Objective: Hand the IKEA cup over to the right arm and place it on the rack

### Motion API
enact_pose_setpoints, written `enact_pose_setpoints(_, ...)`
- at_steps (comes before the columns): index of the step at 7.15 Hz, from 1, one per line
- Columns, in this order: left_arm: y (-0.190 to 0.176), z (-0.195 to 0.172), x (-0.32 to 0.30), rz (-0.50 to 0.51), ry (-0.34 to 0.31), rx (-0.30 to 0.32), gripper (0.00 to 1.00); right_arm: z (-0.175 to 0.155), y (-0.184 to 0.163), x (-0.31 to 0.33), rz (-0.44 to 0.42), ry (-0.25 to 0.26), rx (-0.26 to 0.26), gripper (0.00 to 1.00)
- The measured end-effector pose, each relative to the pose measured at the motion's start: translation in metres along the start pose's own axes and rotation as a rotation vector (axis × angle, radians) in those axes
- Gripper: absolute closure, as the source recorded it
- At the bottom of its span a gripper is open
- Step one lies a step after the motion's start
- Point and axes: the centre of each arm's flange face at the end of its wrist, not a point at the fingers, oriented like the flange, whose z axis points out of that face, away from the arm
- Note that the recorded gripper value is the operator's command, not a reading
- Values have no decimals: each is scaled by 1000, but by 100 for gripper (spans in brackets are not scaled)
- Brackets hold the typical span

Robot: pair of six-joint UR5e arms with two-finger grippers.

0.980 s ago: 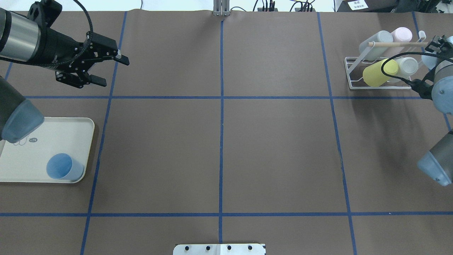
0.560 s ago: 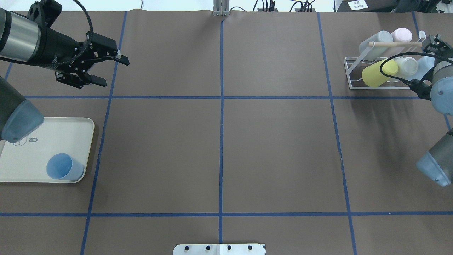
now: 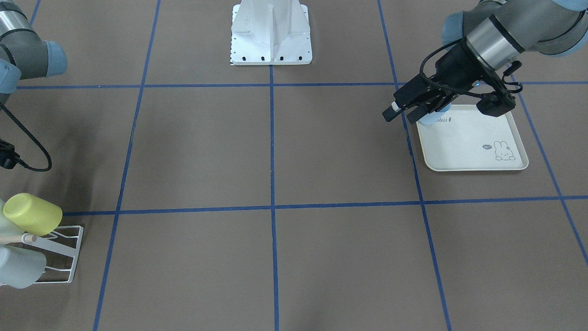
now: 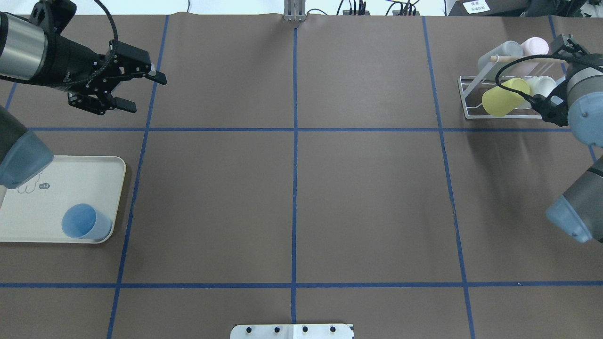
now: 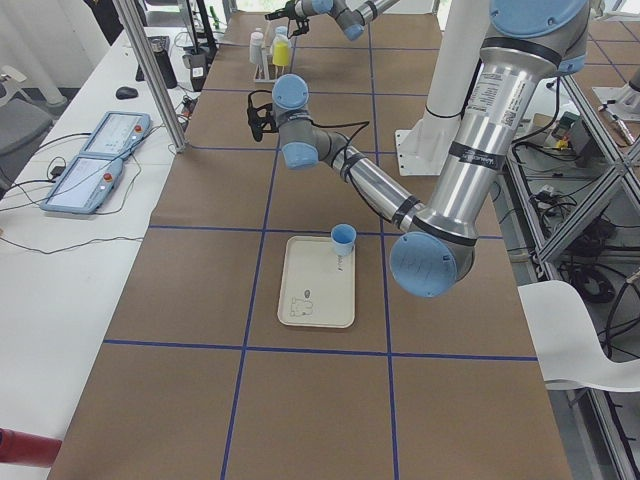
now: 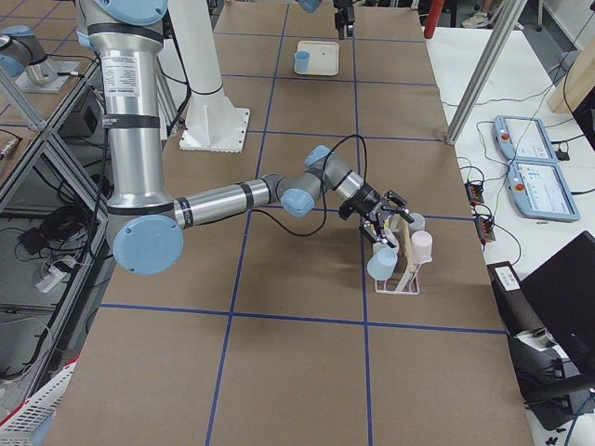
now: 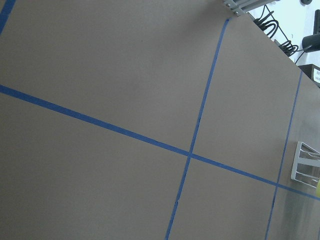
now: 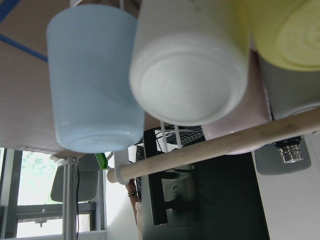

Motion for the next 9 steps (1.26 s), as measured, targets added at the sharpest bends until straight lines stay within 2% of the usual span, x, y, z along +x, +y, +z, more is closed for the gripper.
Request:
enact_pose_setpoints(1,-8,-9,-25,52,-27,21,0,-11,1,9,124,22,62,1)
enact_pose_setpoints(2,-18,-22,-61,126,-68,43,0,-22,0,17,288,31,149,1)
enact_pose_setpoints(3,-27,-38,-102,198,-115,63,0,-34,-3,24,480,22,256,1)
enact_pose_setpoints(5,-31,-65,-170,286,-196,78,0,-58,-7,37,863,-46,440,0)
enact_pose_setpoints(7,-21,-75,-220,310,-275,97,0,-79,-13,46,1281,-160,617,0)
enact_pose_setpoints(8,-11,-69,-234,316,-302,89,0,-90,-18,53,1469,-259,702,0)
enact_pose_setpoints(9,2,-55,-242,327,-313,56,0,-102,-22,66,1626,-370,775,0)
